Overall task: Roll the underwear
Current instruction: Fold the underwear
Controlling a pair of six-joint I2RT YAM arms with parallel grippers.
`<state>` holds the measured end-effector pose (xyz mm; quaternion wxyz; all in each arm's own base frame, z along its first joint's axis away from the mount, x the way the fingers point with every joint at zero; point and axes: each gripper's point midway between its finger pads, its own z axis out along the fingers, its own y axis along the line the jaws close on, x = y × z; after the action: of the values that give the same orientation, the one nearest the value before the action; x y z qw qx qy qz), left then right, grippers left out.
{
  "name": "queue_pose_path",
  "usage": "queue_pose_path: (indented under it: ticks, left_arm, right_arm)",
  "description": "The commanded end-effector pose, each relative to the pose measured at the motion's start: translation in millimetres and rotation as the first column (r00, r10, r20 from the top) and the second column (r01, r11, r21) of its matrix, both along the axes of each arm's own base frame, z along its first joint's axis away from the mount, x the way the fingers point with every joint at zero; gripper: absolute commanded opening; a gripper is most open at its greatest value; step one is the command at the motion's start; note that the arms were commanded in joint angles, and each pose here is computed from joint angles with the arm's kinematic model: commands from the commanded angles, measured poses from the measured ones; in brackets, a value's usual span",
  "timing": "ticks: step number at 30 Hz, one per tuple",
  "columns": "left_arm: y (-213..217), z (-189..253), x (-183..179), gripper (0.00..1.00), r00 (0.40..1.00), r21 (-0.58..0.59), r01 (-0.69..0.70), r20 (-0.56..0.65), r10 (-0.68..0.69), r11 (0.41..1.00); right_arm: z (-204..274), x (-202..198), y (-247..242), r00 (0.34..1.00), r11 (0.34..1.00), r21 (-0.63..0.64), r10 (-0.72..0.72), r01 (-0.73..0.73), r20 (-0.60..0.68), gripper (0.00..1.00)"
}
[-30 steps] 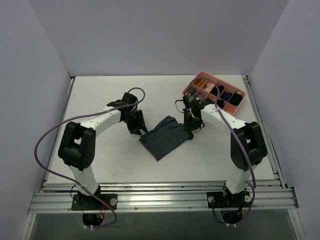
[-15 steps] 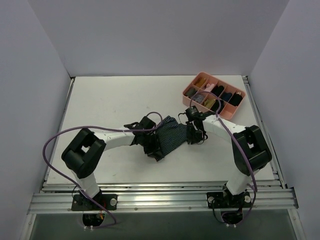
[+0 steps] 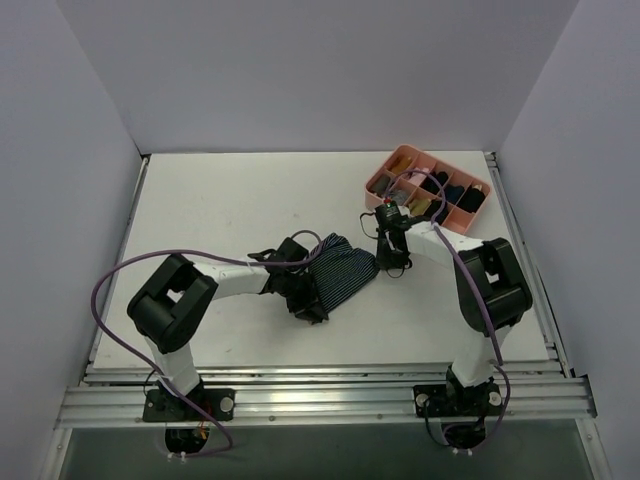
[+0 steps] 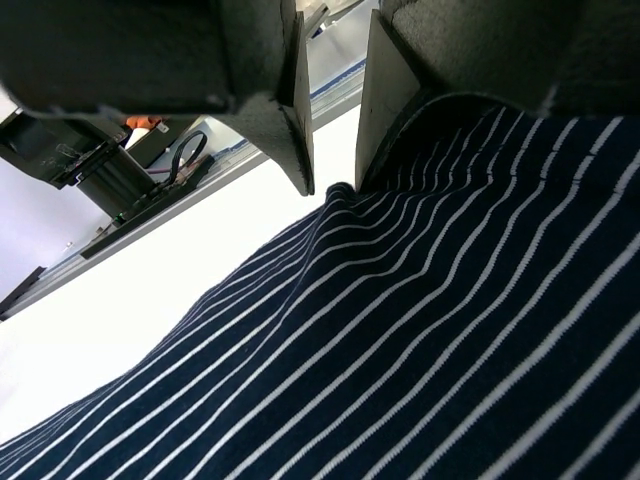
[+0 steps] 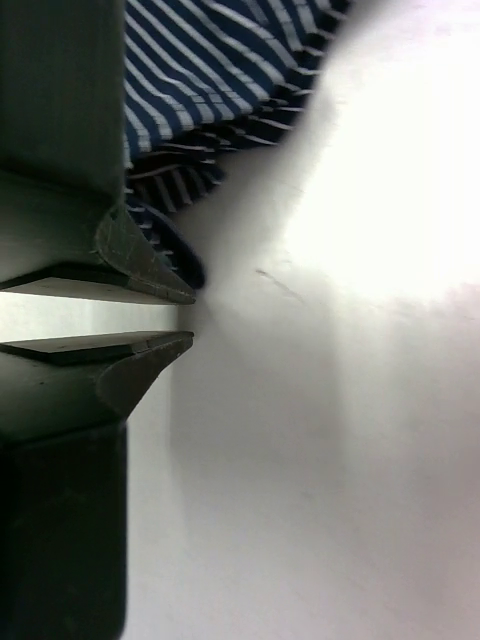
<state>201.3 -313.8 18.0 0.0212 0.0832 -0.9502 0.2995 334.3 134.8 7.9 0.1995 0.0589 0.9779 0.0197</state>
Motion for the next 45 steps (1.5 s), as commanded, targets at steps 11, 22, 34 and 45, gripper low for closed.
queue_pose_path:
  ticks: [11, 22, 34, 45]
  left_arm:
    - [21.7, -8.4, -5.4, 0.33, 0.999, 0.119, -0.031, -0.005, 0.032, 0.992]
    - [11.0, 113.8, 61.6, 0.49, 0.971, 0.01, -0.067, 0.23, 0.063, 0.998]
    - [99.2, 49.5, 113.9, 0.52, 0.982, 0.225, 0.005, 0.185, -0.048, 0.974]
    - [104.8, 10.3, 95.8, 0.5, 0.992, 0.182, -0.04, 0.122, 0.018, 0.982]
  right_arm:
    - [26.6, 19.7, -15.7, 0.999, 0.999, -0.022, -0.024, 0.025, 0.027, 0.15]
    - [72.3, -16.6, 6.7, 0.999, 0.997, 0.069, -0.036, 0.034, 0.025, 0.15]
    - [32.2, -56.8, 10.4, 0.998, 0.992, 0.113, -0.043, 0.047, -0.034, 0.15]
    - [17.1, -9.2, 27.3, 0.999, 0.996, 0.085, 0.037, -0.036, -0.017, 0.15]
